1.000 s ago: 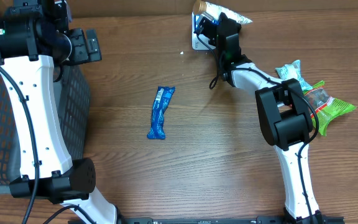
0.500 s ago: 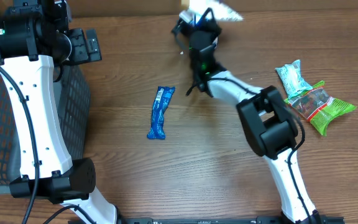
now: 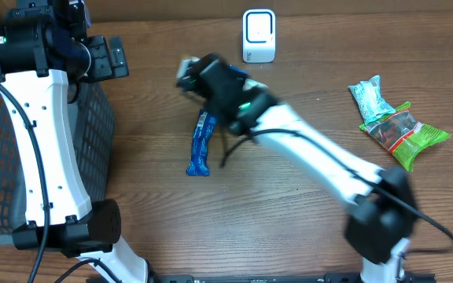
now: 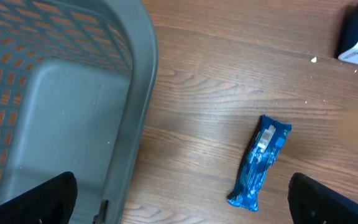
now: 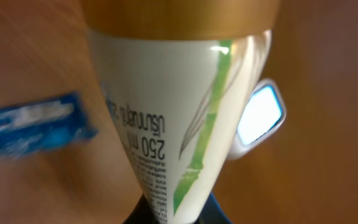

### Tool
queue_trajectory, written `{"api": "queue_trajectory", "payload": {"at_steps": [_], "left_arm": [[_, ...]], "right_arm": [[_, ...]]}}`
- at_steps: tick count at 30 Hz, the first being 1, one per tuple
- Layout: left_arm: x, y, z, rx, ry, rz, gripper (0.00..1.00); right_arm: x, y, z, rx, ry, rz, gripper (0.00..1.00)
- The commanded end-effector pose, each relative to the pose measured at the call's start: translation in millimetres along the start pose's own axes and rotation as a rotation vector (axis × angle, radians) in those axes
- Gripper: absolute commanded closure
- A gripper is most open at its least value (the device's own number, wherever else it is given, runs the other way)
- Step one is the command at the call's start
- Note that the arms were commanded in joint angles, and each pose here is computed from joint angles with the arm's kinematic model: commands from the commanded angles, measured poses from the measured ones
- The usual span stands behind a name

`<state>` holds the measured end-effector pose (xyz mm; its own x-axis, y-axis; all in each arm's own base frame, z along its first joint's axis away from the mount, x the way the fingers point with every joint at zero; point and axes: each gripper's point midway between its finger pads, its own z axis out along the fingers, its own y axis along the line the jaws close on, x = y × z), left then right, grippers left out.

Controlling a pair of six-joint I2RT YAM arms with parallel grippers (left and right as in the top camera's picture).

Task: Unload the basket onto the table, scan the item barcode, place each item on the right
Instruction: 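Carry the tube bottle to the right table edge and release it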

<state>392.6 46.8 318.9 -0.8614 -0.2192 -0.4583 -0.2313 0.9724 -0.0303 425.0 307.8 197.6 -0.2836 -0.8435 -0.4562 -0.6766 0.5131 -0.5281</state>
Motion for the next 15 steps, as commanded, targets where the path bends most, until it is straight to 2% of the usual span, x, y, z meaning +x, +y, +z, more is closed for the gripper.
{"api": "queue_trajectory", "payload": {"at_steps": [1,5,7,11,15], "left_arm": [[-2.5,-3.7,-15.2,0.016,-0.043,-0.003,0.00],[-2.4,-3.7,-15.2,0.016,-0.043,-0.002,0.00],[-2.4,-3.7,-15.2,0.016,-0.043,-0.003,0.00],[-2.4,-3.7,-15.0,0.016,-0.042,-0.002,0.00],[-2.4,-3.9,-15.0,0.016,-0.042,-0.002,0.00]], "right_arm": [[28.8,-35.1,-53.8,-0.175,-0.005,0.466,0.96],[138.8,-61.1,-47.2,-0.095,0.349,0.673,0.96],[200.2,-71.0,-29.3,-0.041,0.491,0.809,0.96],[289.9,-68.6,7.0,0.007,0.606,0.938,0.96],[342.7,-65.6,19.6,0.082,0.663,0.945,0.96]]}}
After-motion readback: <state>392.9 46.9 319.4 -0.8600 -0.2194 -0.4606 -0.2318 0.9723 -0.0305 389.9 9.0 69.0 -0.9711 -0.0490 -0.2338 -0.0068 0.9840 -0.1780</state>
